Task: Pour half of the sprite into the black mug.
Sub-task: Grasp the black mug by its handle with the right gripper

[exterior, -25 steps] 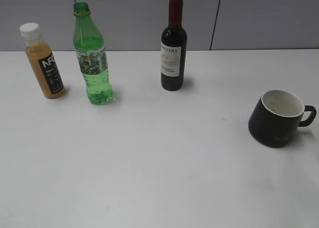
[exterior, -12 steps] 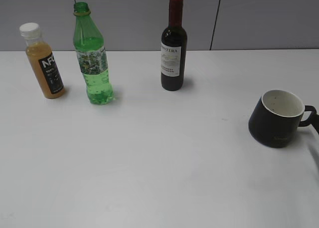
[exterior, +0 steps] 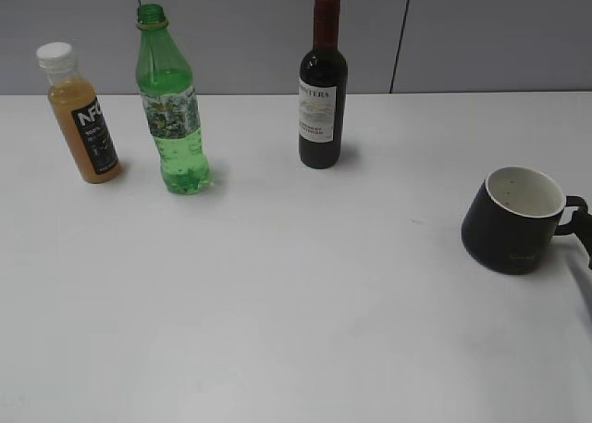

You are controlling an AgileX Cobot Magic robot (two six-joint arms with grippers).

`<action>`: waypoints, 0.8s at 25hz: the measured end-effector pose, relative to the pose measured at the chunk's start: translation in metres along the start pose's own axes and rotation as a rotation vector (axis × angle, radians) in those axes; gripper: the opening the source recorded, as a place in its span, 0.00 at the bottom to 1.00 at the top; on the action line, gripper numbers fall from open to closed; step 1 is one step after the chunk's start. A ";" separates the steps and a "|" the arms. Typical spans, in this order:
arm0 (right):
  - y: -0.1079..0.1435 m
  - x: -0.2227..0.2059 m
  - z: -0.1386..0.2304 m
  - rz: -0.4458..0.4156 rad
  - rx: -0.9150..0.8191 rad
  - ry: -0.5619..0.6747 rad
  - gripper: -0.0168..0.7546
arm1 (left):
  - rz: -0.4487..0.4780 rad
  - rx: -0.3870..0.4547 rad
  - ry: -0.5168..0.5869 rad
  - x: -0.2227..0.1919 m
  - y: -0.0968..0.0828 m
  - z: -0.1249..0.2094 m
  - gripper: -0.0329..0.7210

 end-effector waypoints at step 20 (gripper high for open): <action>-0.006 -0.022 0.008 -0.030 0.007 0.001 0.79 | 0.000 0.000 0.000 0.000 0.000 0.000 0.36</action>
Point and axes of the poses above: a point on each arm's last joint axis where the gripper is mounted, x pointing back along that axis away from the gripper, y along the wrist's bending axis when the last joint is at zero, z = x × y, the point moved 6 cm from there along -x, pointing out along that axis toward the gripper, and after that the axes turned 11 degrees about x, right-handed, at the moved point
